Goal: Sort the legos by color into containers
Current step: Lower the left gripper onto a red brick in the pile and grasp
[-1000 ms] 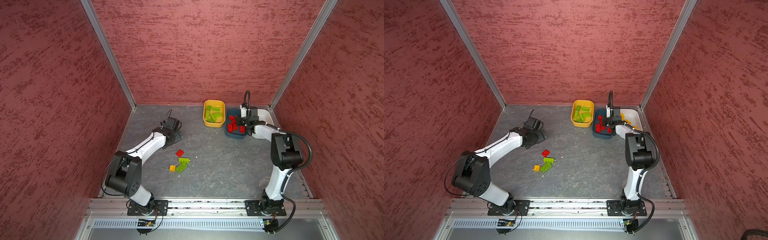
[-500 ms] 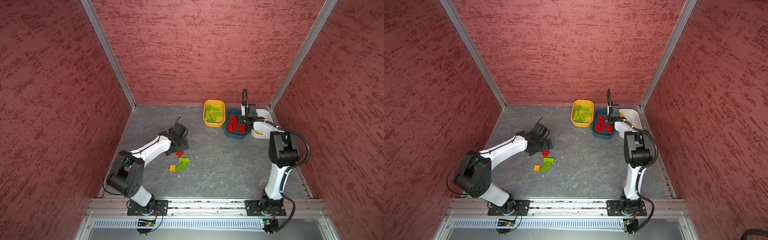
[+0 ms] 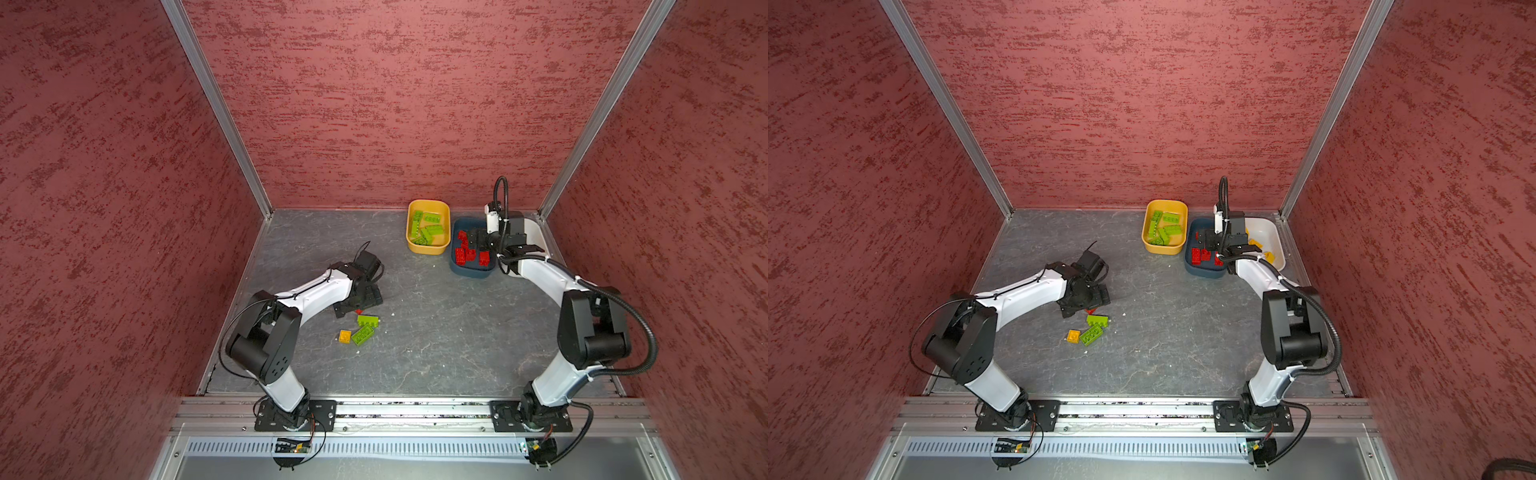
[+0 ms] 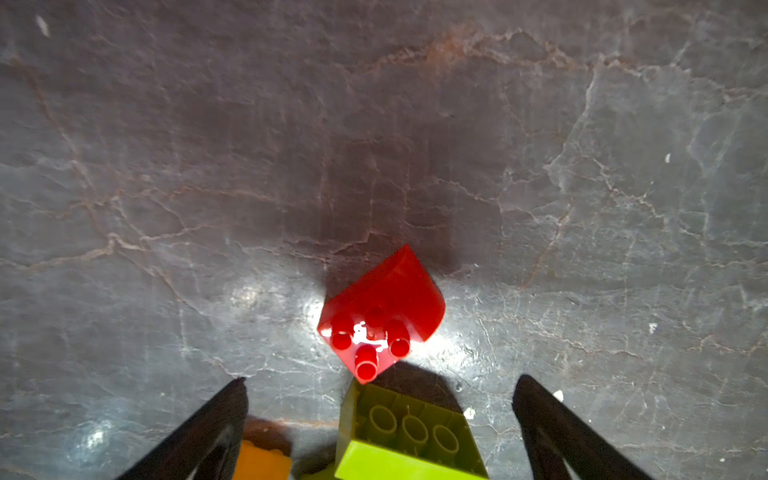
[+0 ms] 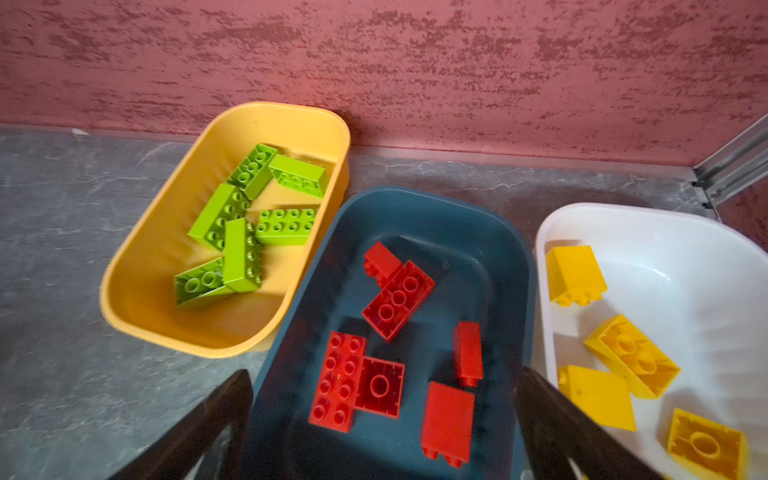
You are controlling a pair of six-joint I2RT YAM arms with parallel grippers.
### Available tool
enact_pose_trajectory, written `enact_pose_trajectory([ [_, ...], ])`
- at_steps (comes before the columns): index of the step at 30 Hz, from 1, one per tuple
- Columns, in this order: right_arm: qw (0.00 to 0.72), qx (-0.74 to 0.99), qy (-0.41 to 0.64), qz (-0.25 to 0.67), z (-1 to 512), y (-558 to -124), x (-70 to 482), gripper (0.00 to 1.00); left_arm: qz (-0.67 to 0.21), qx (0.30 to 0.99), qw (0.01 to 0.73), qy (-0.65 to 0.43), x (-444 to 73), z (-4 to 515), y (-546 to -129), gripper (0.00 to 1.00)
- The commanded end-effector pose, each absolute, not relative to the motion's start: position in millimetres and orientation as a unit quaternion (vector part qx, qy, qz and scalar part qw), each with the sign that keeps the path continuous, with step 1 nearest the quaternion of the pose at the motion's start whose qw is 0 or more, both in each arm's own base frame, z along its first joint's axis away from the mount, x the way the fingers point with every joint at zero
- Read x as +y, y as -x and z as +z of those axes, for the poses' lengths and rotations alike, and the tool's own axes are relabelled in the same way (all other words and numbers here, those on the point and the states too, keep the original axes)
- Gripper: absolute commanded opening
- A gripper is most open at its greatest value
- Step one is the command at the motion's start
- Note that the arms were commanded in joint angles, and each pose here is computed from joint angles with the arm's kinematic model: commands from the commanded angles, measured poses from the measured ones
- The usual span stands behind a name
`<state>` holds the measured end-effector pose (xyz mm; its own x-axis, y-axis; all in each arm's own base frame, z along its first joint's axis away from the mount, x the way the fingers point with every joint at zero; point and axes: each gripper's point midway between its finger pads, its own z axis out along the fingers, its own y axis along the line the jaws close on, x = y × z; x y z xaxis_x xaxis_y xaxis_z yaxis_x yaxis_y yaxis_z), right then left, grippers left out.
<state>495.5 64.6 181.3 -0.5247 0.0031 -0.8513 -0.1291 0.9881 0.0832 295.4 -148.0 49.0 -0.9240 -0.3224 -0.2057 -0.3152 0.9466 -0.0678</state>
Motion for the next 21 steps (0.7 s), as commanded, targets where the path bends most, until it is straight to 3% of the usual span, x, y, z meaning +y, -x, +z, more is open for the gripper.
enact_pose_trajectory([
  [1,0.521,0.851,0.005,0.071,204.1,-481.1,58.8,0.99,0.001,0.980,0.093,0.175,-147.9,43.4,-293.7,0.97],
  [11,0.537,0.838,-0.059,0.078,217.2,-445.2,44.0,0.99,-0.004,0.964,0.150,0.221,-150.5,34.8,-329.9,0.79],
  [14,0.538,0.838,-0.061,0.074,217.4,-444.8,42.3,0.99,-0.007,0.972,0.130,0.197,-157.3,27.7,-327.6,0.79],
  [17,0.539,0.837,-0.061,0.069,218.5,-445.3,40.8,0.99,-0.019,0.980,0.122,0.154,-163.4,23.9,-325.1,0.87],
  [21,0.543,0.834,-0.063,0.074,220.0,-448.4,42.1,0.99,-0.066,0.990,0.098,0.079,-188.0,21.1,-317.3,0.86],
])
